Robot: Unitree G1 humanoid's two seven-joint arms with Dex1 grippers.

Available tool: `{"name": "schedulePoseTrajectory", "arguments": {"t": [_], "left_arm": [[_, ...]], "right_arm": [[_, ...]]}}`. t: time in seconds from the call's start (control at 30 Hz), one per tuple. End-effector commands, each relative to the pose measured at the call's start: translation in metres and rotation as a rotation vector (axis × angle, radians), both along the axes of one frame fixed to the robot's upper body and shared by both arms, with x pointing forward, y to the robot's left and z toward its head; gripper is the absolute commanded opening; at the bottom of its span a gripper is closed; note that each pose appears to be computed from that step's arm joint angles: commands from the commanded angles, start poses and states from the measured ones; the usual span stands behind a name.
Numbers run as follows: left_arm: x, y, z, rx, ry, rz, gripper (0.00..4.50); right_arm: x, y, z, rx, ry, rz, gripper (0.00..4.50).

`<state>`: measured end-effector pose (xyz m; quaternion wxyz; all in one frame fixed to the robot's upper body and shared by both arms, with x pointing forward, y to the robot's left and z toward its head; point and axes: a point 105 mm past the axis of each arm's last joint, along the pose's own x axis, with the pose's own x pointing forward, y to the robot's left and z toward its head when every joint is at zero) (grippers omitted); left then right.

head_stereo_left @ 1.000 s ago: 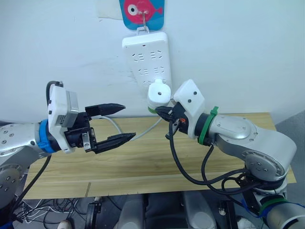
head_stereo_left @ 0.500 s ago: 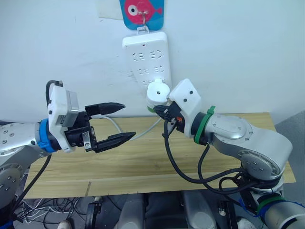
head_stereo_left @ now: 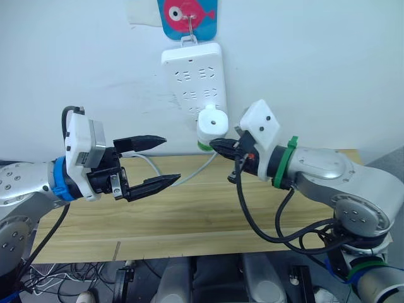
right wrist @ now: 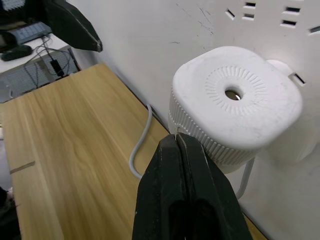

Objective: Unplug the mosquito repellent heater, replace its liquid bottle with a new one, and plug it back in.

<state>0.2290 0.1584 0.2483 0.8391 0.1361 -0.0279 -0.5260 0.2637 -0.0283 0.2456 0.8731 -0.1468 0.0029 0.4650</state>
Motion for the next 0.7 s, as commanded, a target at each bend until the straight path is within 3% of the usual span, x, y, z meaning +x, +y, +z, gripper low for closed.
{"name": "schedulePoseTrajectory", "arguments": {"t": [0.03,0.37,0.7], "left_arm": [[-0.003,0.001,0.003,-0.003,-0.028,-0.008,4.34],[-0.005,0.003,0.001,-0.002,-0.023,0.001,4.34],[-0.007,0.002,-0.001,-0.009,-0.018,0.006,4.34]], "right_arm": [[-0.011,-0.003,0.010,0.035,-0.041,0.054,0.02],[-0.026,-0.007,0.004,0.035,0.025,0.188,0.02],[-0.017,-0.009,0.000,0.023,0.023,0.158,0.02]]}}
